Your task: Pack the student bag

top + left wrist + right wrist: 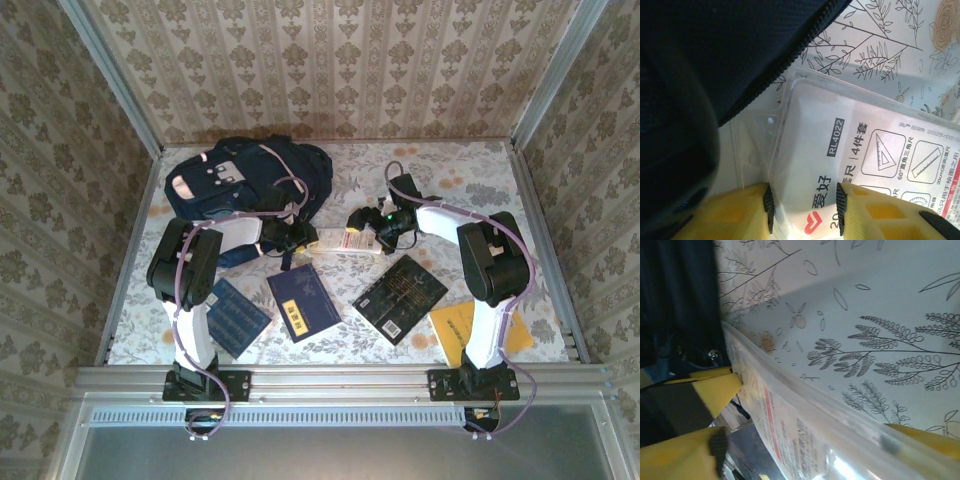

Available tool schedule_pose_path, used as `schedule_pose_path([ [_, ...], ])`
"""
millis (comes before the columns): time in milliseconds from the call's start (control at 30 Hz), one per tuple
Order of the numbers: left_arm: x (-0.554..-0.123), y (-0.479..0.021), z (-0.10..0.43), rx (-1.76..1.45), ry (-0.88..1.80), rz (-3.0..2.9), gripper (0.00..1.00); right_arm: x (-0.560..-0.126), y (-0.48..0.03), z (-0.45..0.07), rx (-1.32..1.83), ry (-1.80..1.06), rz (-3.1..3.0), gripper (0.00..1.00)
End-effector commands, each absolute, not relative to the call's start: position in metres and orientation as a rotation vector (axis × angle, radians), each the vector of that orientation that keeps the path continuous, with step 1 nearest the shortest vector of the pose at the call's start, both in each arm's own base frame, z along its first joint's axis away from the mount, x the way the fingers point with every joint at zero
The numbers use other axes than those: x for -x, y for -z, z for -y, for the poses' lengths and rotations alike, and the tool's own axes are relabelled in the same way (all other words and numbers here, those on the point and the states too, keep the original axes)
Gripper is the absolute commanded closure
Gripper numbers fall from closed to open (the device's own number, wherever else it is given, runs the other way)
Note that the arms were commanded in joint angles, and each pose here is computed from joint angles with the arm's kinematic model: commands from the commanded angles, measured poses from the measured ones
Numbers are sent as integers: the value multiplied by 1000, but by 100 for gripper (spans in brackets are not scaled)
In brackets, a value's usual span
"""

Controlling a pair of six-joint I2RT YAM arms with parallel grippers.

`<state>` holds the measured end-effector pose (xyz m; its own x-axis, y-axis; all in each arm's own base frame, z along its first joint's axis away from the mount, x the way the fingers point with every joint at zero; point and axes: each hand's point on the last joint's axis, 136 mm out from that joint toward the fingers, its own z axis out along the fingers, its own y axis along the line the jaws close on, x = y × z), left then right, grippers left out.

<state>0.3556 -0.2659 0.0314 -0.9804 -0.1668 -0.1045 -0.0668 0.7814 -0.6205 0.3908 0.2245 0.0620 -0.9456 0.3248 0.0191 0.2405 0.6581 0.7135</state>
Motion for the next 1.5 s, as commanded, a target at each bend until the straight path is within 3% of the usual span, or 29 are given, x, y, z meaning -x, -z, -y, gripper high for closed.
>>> schedule_pose_path([
  [0, -322, -19, 289, 95, 1065, -2925, 61, -393, -101, -244, -372, -1331, -2648, 34],
  [233, -320, -28, 286, 78, 1061, -2918, 61, -398, -104, -234, -418, -1304, -2631, 71],
  [300, -321, -37, 283, 81, 1058, -2905, 56, -399, -111, -231, -416, -1298, -2613, 81],
  [500, -330, -87, 266, 86, 1074, -2817, 45, -403, -138, -215, -433, -1276, -2541, 95],
  [733, -356, -156, 243, -2, 980, -2705, 41, -401, -167, -192, -446, -1190, -2450, 97],
  [900, -403, -192, 222, 81, 980, -2585, 40, -398, -173, -166, -534, -1053, -2394, 100],
  [1233, -509, -180, 203, 291, 1055, -2485, 41, -390, -168, -140, -594, -946, -2319, 100],
  [1467, -550, -169, 213, 361, 1158, -2402, 45, -386, -157, -142, -599, -972, -2325, 100],
])
